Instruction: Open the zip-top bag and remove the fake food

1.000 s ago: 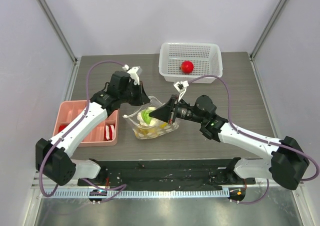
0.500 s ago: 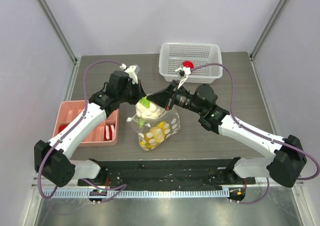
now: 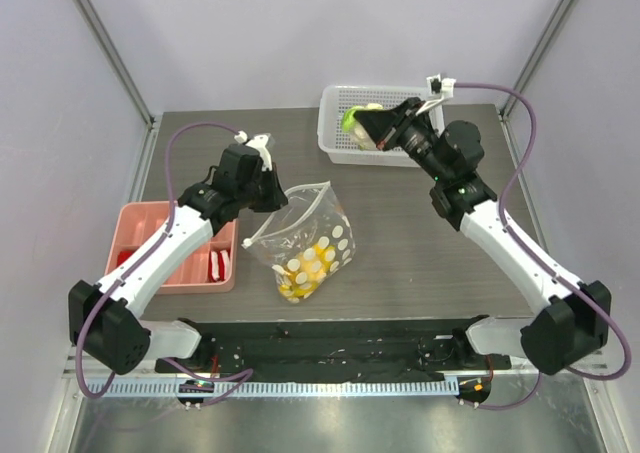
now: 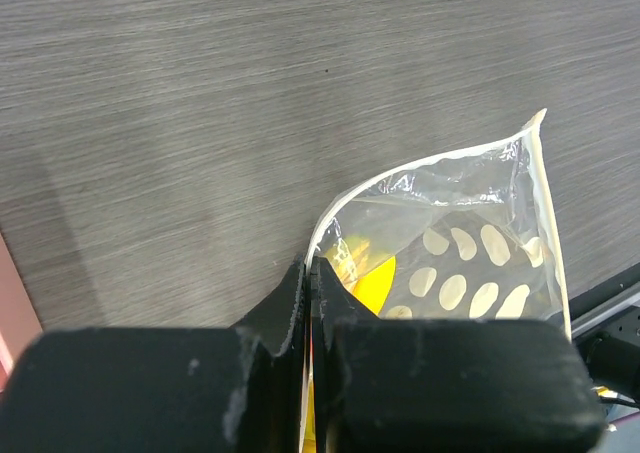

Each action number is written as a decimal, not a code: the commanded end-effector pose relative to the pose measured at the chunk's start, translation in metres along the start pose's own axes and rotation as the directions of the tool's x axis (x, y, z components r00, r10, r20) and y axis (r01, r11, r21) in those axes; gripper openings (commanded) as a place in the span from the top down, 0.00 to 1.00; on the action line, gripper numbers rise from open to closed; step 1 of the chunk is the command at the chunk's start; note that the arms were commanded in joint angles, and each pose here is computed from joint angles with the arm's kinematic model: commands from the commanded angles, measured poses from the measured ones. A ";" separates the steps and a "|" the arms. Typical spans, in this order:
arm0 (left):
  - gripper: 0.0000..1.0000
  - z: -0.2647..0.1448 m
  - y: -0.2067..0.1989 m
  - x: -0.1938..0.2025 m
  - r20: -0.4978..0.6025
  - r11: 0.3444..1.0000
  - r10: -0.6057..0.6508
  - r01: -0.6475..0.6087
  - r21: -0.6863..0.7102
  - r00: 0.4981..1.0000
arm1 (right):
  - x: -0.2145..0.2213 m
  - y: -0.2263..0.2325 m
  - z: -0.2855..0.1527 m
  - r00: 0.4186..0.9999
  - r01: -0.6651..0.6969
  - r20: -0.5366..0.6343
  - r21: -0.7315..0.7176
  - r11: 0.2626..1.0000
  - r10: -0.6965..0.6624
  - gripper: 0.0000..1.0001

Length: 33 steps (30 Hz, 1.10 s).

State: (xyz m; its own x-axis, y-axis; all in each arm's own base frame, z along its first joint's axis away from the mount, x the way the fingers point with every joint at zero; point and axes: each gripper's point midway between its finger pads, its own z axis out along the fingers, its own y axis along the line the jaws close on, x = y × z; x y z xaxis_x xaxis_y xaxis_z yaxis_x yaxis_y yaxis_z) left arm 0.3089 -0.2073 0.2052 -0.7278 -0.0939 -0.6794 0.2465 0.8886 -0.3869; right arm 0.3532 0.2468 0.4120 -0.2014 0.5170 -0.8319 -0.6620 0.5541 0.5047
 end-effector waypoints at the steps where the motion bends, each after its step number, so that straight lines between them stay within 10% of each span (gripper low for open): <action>1: 1.00 -0.012 -0.011 -0.019 0.075 0.999 0.005 -0.009 0.044 0.997 | -0.030 -0.044 0.026 0.997 0.052 0.054 0.085 0.995 -0.057 0.99; 9: 1.00 -0.016 -0.020 -0.017 0.069 0.996 -0.004 -0.003 0.093 0.998 | 0.002 -0.180 0.073 0.999 -0.023 -0.034 0.235 0.972 0.032 0.99; 29: 1.00 -0.025 -0.026 -0.023 0.106 0.993 0.005 -0.017 0.120 0.994 | 0.073 -0.325 0.116 0.977 -0.010 -0.183 0.467 0.884 0.108 0.99; 32: 1.00 -0.025 -0.026 -0.023 0.105 0.993 0.005 -0.018 0.121 0.994 | 0.072 -0.331 0.116 0.972 0.017 -0.210 0.504 0.864 0.104 0.68; 33: 1.00 -0.024 -0.025 -0.023 0.102 0.993 0.006 -0.018 0.118 0.995 | 0.064 -0.327 0.116 0.975 0.025 -0.203 0.503 0.864 0.090 0.42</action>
State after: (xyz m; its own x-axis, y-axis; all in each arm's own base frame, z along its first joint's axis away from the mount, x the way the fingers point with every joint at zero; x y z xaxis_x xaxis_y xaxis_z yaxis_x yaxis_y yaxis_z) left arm 0.3000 -0.2126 0.2259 -0.7034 -0.1078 -0.7026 0.2969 0.8535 -0.4282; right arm 0.6387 0.1867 0.1983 -0.4236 0.4522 -0.7849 -0.2445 0.7773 0.5797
